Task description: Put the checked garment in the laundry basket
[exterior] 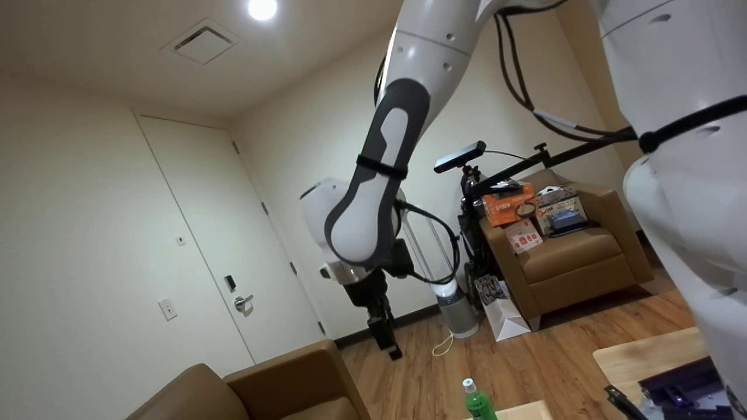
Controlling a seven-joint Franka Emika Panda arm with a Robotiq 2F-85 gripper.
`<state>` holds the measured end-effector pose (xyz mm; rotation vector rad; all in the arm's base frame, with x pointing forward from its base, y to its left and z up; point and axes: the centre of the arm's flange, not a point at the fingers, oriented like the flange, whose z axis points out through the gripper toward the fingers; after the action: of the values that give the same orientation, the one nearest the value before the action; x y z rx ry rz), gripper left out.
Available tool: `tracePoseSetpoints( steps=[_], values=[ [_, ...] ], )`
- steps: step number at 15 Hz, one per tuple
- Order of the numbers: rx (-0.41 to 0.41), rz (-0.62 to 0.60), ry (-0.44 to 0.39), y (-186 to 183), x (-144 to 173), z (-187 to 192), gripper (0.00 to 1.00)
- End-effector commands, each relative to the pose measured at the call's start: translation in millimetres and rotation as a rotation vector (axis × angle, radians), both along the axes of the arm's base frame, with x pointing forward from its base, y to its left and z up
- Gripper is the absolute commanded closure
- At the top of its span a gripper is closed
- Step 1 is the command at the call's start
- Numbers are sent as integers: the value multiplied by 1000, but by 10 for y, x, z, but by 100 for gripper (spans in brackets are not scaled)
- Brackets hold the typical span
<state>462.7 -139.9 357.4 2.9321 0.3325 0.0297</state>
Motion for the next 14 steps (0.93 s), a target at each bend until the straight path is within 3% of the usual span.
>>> tracePoseSetpoints(
  steps=[1, 10, 11, 14],
  values=[
    [65, 184, 31, -27, 365, -797, 0],
    [223, 640, 140, 627, 803, -2439, 0],
    [278, 669, 157, 733, 876, -2629, 0],
    [313, 681, 210, 841, 972, -2973, 0]
  ],
)
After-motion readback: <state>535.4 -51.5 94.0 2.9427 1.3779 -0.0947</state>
